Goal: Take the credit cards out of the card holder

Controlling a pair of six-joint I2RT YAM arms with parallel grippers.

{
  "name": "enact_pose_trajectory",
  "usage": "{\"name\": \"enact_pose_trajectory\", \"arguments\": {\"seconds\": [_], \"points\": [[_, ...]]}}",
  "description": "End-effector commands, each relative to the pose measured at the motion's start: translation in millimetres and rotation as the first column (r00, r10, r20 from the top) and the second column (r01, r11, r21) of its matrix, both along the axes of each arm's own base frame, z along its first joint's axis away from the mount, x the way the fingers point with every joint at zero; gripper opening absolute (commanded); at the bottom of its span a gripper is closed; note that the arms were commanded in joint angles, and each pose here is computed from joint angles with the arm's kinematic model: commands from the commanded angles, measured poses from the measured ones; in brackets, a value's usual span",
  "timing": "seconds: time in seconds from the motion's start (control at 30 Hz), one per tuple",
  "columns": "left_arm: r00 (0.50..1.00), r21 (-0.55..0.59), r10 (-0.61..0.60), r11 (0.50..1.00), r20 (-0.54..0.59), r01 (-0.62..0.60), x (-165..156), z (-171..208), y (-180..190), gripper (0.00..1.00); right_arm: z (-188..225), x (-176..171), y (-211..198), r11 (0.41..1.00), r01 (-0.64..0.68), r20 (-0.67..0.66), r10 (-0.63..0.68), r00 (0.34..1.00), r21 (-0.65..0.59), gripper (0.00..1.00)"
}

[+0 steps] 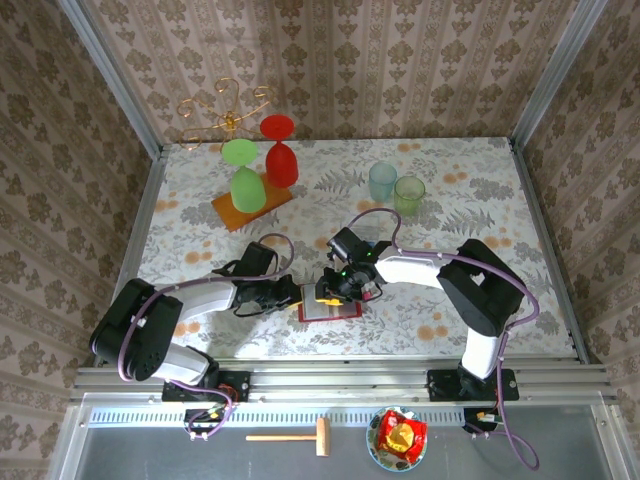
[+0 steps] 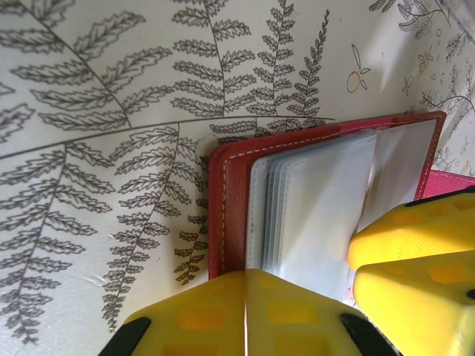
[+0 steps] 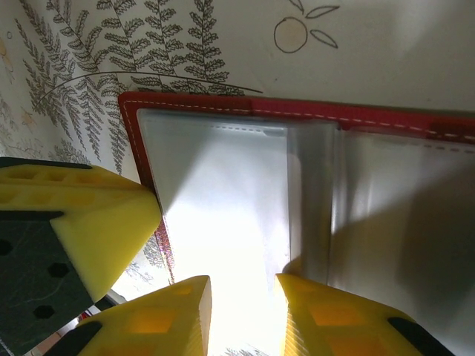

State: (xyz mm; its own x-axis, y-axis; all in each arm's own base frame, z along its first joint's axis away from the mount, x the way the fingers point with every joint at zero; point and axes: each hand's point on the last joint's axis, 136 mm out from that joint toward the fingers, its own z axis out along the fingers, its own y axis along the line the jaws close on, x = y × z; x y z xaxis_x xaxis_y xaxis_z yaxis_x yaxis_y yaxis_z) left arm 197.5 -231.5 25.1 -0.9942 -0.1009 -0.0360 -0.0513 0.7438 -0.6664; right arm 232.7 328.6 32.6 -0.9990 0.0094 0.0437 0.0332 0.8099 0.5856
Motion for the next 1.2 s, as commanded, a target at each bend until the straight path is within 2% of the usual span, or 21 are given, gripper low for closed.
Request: {"name": "enact_pose_trajectory", "arguments": {"seconds": [0.0, 0.33, 1.17], "points": [[1.000, 0.024, -0.008, 1.000, -0.019, 0.009, -6, -9, 4, 0.08, -5, -3, 0, 0.999, -0.018, -0.019, 0.017, 1.000, -0.034, 0.29], [1.000, 0.031, -0.013, 0.999, -0.026, 0.014, -7, -12, 4, 0.09, -6, -2, -14, 0.995, 0.004, 0.004, -0.004, 1.000, -0.103, 0.29], [1.000, 0.048, -0.013, 0.999, -0.019, 0.014, -6, -7, 7, 0.09, -5, -1, -17, 0.998, 0.047, 0.006, -0.047, 0.999, -0.050, 0.28]]}}
